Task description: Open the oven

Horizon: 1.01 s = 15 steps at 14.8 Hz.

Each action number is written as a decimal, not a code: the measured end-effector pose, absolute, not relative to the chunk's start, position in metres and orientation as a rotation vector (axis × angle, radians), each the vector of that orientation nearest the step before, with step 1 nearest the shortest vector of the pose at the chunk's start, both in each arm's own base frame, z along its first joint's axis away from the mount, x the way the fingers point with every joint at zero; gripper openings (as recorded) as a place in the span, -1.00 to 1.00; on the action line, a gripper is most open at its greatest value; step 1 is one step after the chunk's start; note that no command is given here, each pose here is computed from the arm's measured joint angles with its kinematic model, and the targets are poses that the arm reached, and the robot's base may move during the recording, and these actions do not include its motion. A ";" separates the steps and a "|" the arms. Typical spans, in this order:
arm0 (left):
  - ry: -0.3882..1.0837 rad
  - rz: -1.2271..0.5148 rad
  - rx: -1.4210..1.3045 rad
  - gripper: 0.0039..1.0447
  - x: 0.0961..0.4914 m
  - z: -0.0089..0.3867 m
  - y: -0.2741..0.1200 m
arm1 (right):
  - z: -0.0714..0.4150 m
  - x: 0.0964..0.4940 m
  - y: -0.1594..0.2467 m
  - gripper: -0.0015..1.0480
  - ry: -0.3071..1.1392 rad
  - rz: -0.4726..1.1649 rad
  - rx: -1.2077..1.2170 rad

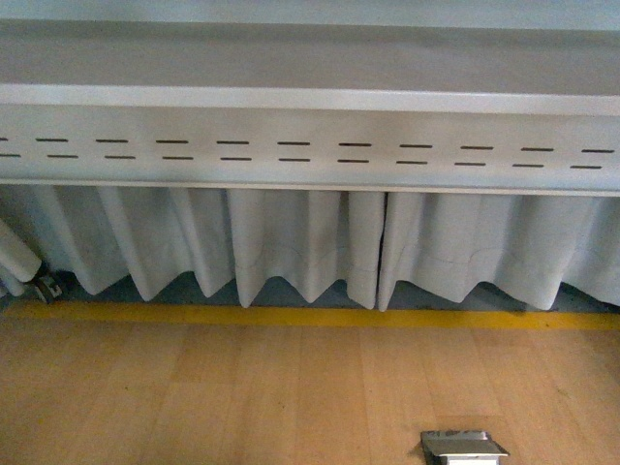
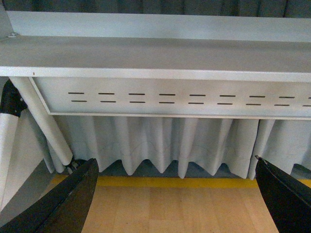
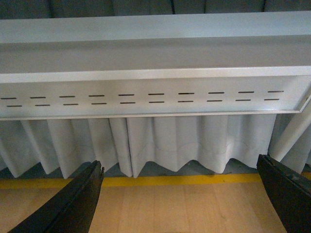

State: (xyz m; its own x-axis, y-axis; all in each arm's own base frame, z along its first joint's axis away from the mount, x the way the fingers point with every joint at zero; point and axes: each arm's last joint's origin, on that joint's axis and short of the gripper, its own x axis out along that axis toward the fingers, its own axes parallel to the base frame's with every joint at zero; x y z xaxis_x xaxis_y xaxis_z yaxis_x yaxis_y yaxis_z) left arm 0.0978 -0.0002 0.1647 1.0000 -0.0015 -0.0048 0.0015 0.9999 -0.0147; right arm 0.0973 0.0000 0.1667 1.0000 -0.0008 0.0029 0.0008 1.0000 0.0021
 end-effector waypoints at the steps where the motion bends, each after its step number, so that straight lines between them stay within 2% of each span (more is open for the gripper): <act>1: 0.005 -0.001 -0.015 0.88 0.098 0.165 0.000 | 0.167 0.097 0.000 0.87 -0.003 -0.001 0.002; 15: 0.005 -0.002 -0.010 0.88 0.098 0.165 0.000 | 0.167 0.097 0.000 0.87 -0.002 0.000 0.001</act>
